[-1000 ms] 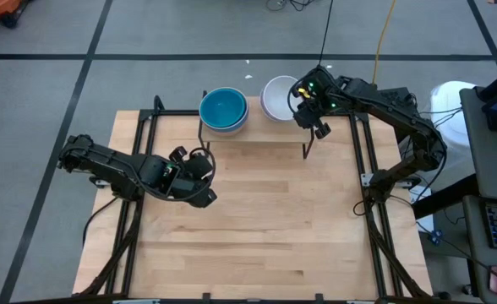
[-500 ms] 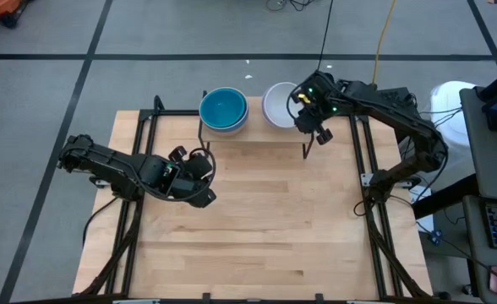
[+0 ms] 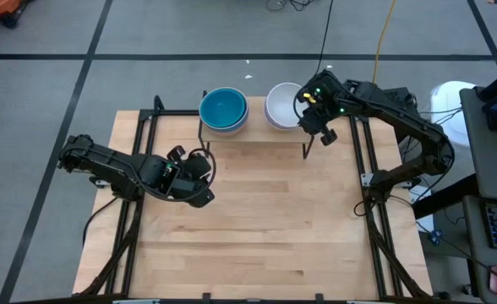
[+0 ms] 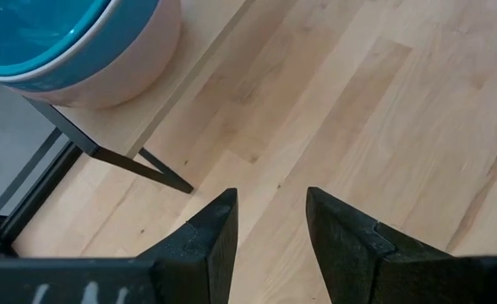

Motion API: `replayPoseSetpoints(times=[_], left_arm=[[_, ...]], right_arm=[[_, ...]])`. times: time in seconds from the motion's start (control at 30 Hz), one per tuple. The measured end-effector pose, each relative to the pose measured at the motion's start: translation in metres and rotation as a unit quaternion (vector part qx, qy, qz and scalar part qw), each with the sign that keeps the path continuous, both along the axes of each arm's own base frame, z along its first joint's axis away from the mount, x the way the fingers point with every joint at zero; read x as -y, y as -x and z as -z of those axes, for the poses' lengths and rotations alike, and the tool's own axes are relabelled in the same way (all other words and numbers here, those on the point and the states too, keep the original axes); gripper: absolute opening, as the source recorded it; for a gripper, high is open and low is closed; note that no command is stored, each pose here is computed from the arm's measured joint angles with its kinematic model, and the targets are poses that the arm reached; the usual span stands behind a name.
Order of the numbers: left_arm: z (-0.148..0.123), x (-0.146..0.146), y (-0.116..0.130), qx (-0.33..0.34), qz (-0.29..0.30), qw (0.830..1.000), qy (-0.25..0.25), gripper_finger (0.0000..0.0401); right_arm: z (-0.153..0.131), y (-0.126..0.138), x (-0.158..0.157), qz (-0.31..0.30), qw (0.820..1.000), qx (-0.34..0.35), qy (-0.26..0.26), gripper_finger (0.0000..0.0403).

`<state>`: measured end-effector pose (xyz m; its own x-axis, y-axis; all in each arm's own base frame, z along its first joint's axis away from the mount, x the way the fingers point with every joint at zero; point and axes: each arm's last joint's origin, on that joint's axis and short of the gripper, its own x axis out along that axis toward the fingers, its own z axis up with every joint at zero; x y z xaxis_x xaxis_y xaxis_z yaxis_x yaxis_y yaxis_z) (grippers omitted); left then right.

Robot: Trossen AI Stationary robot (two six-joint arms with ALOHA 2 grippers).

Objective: Place and stack bowls onto a shelf
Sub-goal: Stack the white bowl on top of the pink bowl on the shelf

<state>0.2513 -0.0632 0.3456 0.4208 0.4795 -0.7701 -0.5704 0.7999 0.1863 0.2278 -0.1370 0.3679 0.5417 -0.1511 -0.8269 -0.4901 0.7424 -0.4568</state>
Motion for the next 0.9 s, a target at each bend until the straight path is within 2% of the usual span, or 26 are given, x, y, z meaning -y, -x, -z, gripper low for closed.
replayPoseSetpoints(times=[0.27, 0.47, 0.73, 0.9], left_arm=[[0.0000, 0.0000, 0.0000, 0.001, -0.001, 1.000, 0.000, 0.0147], [0.0000, 0.0000, -0.0001, 0.000, -0.001, 1.000, 0.000, 0.0147], [0.0000, 0.0000, 0.0000, 0.000, -0.001, 1.000, 0.000, 0.0147], [0.0001, 0.0000, 0.0001, 0.000, -0.001, 1.000, 0.000, 0.0147]], right_arm=[[-0.0019, -0.0029, 0.0005, -0.016, 1.000, 0.012, 0.019, 0.0000], [-0.0038, -0.0047, 0.0035, -0.001, 0.999, 0.015, 0.050, 0.0000], [-0.0035, -0.0045, 0.0034, 0.002, 0.999, 0.013, 0.047, 0.0000], [-0.0039, -0.0049, 0.0037, 0.027, 0.999, 0.022, 0.031, 0.0000]])
